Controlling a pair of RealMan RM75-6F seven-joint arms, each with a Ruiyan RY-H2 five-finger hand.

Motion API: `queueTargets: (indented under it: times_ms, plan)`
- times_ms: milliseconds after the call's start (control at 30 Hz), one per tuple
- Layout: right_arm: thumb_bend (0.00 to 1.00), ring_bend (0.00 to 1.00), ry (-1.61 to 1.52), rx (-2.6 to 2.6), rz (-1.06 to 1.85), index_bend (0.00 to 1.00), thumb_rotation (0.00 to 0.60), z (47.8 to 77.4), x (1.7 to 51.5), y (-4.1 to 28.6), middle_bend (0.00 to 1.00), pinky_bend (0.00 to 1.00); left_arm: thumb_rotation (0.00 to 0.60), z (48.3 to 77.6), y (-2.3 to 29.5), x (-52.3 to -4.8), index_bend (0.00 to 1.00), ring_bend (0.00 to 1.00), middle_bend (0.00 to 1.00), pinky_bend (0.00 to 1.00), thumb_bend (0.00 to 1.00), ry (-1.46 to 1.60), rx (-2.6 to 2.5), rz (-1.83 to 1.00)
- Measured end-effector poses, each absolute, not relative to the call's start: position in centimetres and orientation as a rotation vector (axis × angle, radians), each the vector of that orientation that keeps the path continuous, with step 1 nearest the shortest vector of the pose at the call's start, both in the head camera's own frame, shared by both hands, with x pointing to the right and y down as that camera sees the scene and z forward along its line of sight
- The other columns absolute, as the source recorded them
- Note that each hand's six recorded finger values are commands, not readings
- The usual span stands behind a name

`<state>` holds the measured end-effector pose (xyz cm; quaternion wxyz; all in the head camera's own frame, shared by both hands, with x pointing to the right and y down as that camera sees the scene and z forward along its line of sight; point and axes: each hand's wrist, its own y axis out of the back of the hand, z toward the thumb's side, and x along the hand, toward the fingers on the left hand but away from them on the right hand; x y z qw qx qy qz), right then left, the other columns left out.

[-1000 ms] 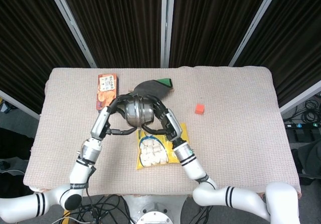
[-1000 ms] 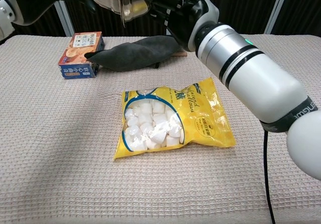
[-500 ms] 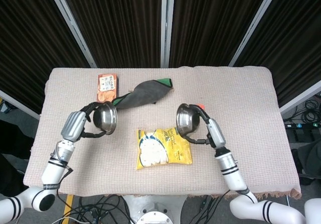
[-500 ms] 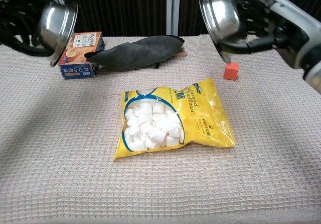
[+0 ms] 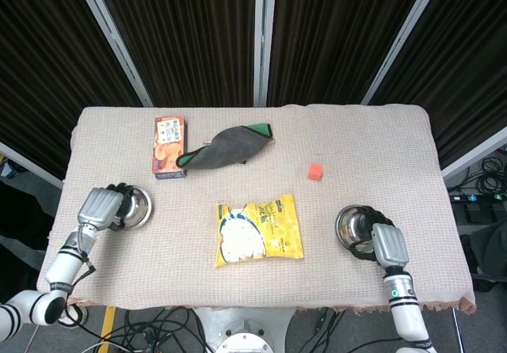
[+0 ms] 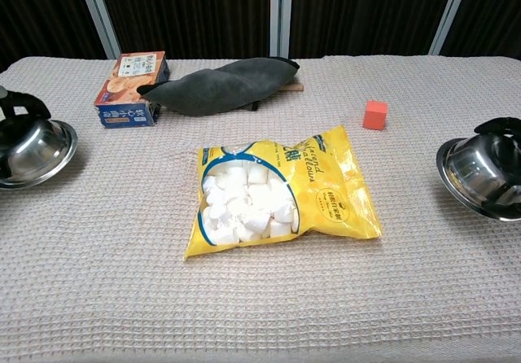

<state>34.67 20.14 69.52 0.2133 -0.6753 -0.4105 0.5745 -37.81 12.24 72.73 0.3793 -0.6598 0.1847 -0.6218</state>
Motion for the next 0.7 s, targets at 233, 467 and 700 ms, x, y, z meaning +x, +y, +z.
queueTargets:
  times_ms: [233,467,700]
  plan:
    - [0.00,0.00,-1.068,-1.923,1.597,0.00,0.600,69.6,33.8,20.3,0.00,0.00,0.600,71.8,11.7,-36.9,0.00,0.00,0.00,0.14,0.05,0.553,-1.712,-1.501]
    - [0.00,0.00,-1.127,-1.905,1.537,0.00,0.600,67.5,34.5,20.1,0.00,0.00,0.600,70.1,11.9,-37.1,0.00,0.00,0.00,0.13,0.05,0.567,-1.687,-1.484]
    - [0.00,0.00,-1.221,-1.834,1.473,0.00,0.600,65.5,35.8,20.7,0.00,0.00,0.600,66.6,14.1,-39.4,0.00,0.00,0.00,0.12,0.04,0.766,-1.610,-1.510]
